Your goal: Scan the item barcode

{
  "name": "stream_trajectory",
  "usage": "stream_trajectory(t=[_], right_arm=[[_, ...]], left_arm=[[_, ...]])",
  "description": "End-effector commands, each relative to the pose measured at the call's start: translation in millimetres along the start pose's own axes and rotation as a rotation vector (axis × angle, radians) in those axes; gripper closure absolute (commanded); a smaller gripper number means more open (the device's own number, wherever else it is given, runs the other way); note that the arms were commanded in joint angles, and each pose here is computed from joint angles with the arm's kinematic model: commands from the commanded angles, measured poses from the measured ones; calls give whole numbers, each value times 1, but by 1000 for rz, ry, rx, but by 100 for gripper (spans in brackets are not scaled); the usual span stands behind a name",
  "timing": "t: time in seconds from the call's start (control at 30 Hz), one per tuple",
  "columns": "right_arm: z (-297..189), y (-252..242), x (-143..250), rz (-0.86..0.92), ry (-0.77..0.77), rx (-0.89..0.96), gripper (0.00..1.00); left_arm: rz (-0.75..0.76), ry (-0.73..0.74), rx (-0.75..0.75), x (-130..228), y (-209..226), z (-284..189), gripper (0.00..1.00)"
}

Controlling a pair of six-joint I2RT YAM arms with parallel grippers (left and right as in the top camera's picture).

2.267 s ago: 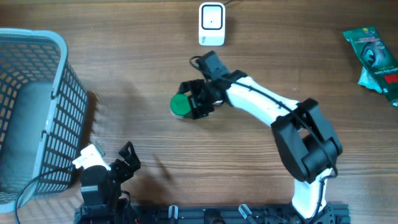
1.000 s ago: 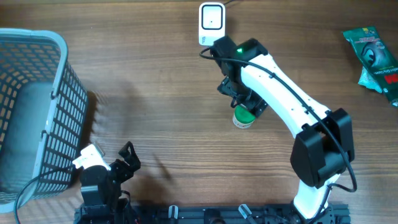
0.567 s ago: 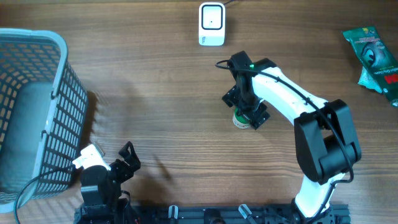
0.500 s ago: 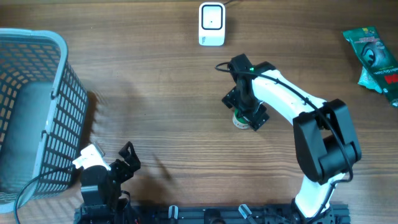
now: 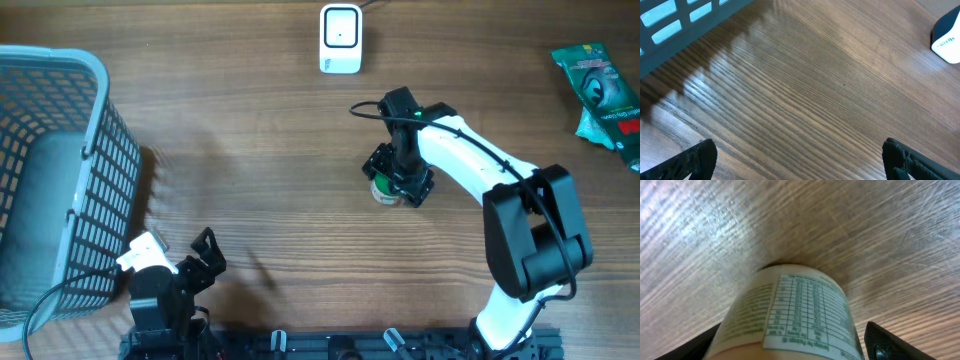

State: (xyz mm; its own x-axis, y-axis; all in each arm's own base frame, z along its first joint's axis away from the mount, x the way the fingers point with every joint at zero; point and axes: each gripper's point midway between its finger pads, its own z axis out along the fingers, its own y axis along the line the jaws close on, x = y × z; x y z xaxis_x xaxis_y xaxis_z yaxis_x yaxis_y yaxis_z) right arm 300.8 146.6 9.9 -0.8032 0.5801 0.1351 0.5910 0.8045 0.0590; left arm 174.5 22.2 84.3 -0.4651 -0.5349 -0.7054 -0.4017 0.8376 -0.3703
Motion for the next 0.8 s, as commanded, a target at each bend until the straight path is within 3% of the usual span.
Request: stream_trajectory(t=[0.0, 0.13, 0.2, 0.23, 0.3, 0.4, 0.47, 0.5, 0.57, 0.7, 0.77], right_arm=[[-13, 17, -6, -127, -16, -49, 15], [-24, 14, -14, -358, -77, -17, 18], [-27, 8, -17, -435, -96, 15, 31], [-31, 9, -16, -470, -103, 10, 32], [-37, 13, -18, -578, -119, 1, 32], [-59, 28, -23, -886, -169, -12, 32], [-75, 36, -26, -1020, -194, -13, 28], [-88, 44, -28, -1023, -217, -26, 15], [-103, 53, -31, -967, -243, -54, 2], [-107, 46, -25, -761, -203, -58, 0], [-106, 40, -22, -385, -166, -71, 0]], left_arm=[[-3, -5, 4, 0, -1, 0, 0], [-3, -5, 4, 0, -1, 0, 0], [-3, -5, 4, 0, -1, 0, 0], [-3, -5, 4, 0, -1, 0, 0], [-3, -5, 4, 0, -1, 0, 0], [-3, -5, 4, 0, -1, 0, 0], [-3, -5, 4, 0, -1, 0, 0], [-3, -5, 4, 0, -1, 0, 0], [-3, -5, 4, 0, -1, 0, 0], [-3, -5, 4, 0, -1, 0, 0], [-3, -5, 4, 0, -1, 0, 0]])
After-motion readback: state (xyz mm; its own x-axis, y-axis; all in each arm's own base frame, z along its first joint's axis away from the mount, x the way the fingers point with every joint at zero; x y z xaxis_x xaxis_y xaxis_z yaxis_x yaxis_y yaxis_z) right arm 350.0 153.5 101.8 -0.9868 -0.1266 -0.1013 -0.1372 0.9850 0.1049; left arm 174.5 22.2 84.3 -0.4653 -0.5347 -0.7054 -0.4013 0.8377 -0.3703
